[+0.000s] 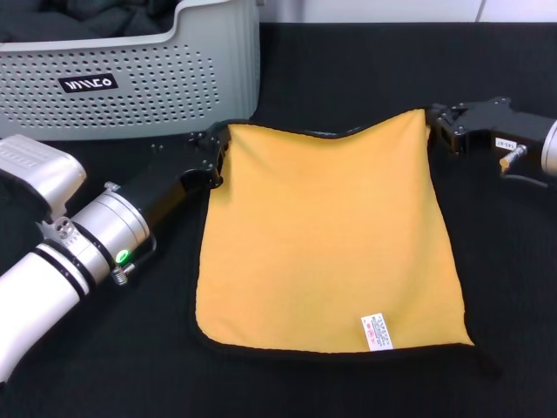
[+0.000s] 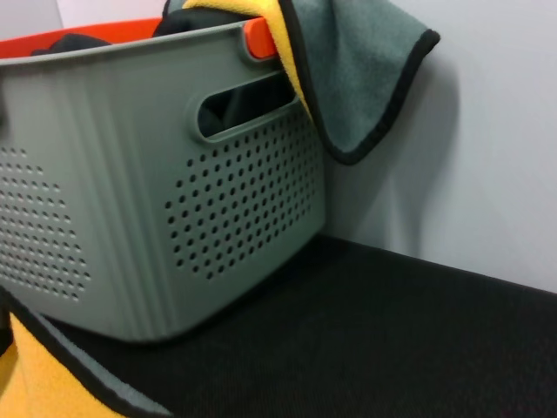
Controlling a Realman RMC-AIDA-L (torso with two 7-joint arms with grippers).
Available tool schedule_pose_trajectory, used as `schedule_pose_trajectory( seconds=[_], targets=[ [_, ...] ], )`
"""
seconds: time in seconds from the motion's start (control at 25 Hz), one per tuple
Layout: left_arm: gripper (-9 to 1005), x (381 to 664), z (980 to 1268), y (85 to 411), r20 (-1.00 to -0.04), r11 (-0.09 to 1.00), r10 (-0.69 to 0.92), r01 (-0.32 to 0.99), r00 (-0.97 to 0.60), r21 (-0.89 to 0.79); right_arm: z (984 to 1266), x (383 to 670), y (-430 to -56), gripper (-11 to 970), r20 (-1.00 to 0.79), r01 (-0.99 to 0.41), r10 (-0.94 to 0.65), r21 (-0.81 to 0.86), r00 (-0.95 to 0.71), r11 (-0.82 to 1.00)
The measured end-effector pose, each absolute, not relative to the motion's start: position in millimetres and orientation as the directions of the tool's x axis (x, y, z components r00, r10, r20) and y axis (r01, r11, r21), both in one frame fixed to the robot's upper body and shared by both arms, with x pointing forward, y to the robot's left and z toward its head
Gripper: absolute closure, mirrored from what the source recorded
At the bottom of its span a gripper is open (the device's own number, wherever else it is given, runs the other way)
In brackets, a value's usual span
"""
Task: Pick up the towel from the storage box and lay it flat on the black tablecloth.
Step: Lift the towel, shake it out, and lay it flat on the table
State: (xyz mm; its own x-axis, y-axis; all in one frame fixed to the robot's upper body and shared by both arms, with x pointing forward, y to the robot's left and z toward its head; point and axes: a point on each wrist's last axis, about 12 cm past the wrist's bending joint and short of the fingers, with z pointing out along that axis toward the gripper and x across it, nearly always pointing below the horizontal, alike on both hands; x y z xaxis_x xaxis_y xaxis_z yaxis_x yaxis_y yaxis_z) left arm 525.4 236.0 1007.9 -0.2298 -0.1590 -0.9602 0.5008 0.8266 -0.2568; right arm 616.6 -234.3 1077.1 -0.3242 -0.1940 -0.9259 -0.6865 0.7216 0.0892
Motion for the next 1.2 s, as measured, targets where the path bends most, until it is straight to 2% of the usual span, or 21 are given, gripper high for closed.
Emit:
schedule_pose_trajectory(
  seconds=[0.44,1.08,1.2],
  targets=[
    [967,538,1004,225,-0.968,0.857,-0.060,0.485,-0.244,-0.175,1078,627,-219,825,-0.914,-0.681,-0.254,0.032,-0.315,0.731],
    [965,551,1003,214,-0.949,0.875,-0.049,0.445,-0.310,-0.190,1072,627,-215,809,-0.902,-0.664,-0.279,0.011,-0.330,0.748],
    [889,549,1002,215,-0.947,0.879,-0.068,0.431,-0.314,-0.206,1071,623,-220,806,-0.905,-0.657,-0.276,0.005,-0.323,0.754]
  ],
)
